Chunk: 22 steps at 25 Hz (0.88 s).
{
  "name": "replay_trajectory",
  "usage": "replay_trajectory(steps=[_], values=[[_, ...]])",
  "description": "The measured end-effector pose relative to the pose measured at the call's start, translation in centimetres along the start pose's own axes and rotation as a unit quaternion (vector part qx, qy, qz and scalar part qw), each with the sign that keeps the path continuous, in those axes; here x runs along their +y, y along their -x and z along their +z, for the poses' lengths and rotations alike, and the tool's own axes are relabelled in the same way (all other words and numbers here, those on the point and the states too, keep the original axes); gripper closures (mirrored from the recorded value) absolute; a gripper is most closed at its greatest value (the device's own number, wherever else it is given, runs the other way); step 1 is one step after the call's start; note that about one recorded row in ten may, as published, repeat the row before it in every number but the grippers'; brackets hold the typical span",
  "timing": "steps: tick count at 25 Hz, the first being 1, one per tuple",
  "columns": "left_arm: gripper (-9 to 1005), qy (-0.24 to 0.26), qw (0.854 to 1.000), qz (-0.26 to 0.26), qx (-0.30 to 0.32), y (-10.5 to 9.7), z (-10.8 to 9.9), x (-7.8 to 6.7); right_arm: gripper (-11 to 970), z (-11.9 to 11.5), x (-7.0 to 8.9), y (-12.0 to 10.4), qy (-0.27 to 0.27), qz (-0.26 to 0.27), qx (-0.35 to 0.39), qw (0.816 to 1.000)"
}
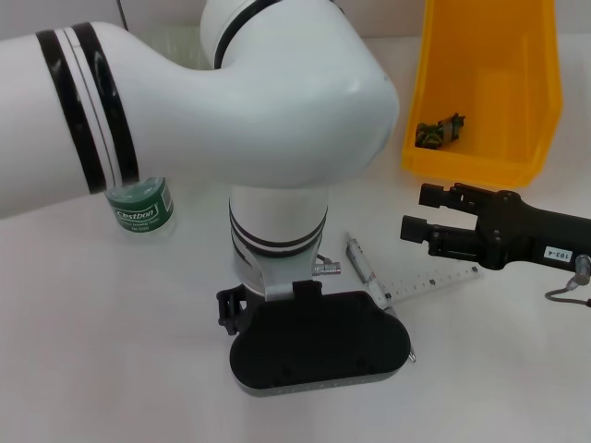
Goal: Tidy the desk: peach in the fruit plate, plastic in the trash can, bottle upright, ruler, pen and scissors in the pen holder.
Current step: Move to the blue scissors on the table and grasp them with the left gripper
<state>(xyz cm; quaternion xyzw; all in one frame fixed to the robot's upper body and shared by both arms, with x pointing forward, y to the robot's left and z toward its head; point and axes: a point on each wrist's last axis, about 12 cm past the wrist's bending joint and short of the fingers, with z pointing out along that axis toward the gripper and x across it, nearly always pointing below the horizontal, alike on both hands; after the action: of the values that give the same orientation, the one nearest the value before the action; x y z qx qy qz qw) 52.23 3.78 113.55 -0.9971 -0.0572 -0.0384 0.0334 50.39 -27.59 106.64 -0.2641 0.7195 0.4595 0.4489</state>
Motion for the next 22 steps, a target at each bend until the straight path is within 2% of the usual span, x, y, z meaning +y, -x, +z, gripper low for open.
replay_trajectory(steps=[22], values=[[528, 0.000, 1.000, -0.002, -0.002, -0.01, 0.65, -0.09, 166, 0.05, 0.11, -0.11, 0.004, 0.006, 0.002, 1.000]])
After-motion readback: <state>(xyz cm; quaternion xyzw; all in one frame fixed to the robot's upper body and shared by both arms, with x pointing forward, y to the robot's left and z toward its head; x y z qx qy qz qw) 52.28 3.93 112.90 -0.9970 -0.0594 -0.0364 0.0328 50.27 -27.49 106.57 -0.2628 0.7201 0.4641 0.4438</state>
